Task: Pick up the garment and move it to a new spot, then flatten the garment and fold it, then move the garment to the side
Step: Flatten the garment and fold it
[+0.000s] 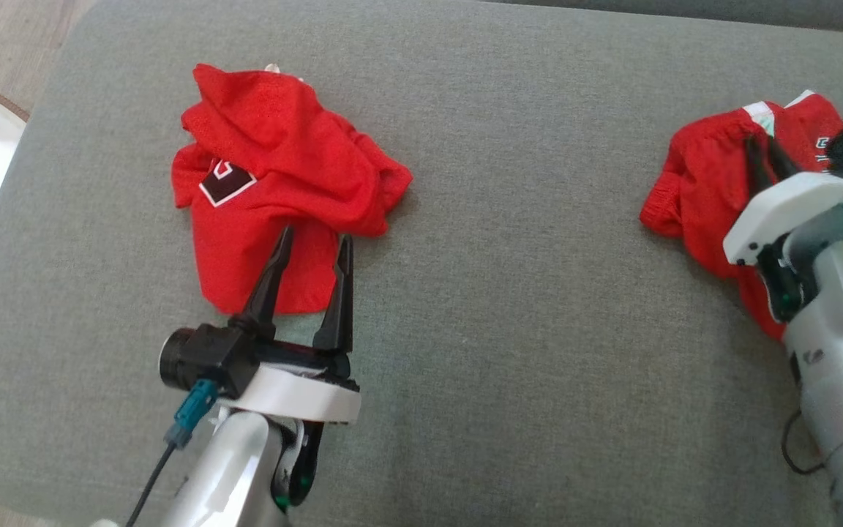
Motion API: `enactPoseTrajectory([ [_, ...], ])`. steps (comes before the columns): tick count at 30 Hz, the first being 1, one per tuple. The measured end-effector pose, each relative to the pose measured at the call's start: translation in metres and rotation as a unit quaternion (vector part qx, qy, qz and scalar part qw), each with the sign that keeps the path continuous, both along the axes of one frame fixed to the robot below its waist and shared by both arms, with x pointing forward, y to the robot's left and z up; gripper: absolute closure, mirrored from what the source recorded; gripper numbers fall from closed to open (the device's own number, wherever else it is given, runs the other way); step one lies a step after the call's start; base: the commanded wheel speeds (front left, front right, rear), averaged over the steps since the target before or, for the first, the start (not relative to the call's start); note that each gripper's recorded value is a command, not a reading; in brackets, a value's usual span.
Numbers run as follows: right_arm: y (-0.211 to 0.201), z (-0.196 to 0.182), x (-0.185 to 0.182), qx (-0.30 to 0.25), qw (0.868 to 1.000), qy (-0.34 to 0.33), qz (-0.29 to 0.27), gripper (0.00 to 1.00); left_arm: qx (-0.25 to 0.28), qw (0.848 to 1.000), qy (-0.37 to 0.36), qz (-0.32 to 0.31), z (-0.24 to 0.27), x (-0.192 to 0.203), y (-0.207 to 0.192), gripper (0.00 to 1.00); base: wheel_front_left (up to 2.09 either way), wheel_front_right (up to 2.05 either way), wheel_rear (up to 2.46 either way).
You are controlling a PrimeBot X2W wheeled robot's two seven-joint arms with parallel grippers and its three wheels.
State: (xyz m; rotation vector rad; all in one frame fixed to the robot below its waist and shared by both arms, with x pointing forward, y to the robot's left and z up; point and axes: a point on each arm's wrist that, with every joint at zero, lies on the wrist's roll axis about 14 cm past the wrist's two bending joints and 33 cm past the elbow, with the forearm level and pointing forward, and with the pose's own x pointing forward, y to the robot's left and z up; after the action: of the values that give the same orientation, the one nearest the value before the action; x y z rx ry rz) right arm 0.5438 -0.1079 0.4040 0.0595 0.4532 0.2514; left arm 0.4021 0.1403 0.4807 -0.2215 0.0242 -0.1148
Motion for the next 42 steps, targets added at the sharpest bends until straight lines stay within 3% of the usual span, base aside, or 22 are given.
enactPoseTrajectory([
  [6,0.019,0.035,0.004,0.024,0.996,-0.077,0.021,1.00,-0.001,1.000,-0.013,-0.007,0.009,0.003,-0.006,0.00,0.00,0.00,0.00],
  [12,0.062,0.072,-0.020,0.052,0.986,-0.138,0.084,1.00,-0.006,0.999,-0.030,-0.016,0.021,0.003,-0.012,0.00,0.00,0.00,0.00],
  [23,0.129,0.047,-0.136,0.074,0.971,-0.086,0.211,1.00,-0.012,0.998,-0.045,-0.037,0.031,-0.006,-0.029,0.00,0.00,0.00,0.00],
  [28,0.141,0.034,-0.164,0.077,0.967,-0.054,0.236,1.00,-0.013,0.998,-0.050,-0.045,0.034,-0.006,-0.034,0.00,0.00,0.00,0.00],
  [29,0.142,0.030,-0.168,0.075,0.967,-0.048,0.241,0.85,-0.011,0.998,-0.050,-0.045,0.034,-0.005,-0.034,0.00,0.00,0.00,0.00],
  [30,0.144,0.027,-0.171,0.072,0.966,-0.043,0.244,0.00,-0.011,0.998,-0.050,-0.046,0.034,-0.005,-0.035,0.00,0.00,0.00,0.00],
  [35,0.138,0.026,-0.167,0.078,0.969,-0.048,0.230,0.00,-0.012,0.998,-0.048,-0.047,0.032,-0.004,-0.035,0.00,0.00,0.00,0.00],
  [42,0.101,0.049,-0.141,0.098,0.978,-0.095,0.156,0.00,-0.014,0.997,-0.054,-0.051,0.036,0.000,-0.038,0.00,0.00,0.00,0.00],
])
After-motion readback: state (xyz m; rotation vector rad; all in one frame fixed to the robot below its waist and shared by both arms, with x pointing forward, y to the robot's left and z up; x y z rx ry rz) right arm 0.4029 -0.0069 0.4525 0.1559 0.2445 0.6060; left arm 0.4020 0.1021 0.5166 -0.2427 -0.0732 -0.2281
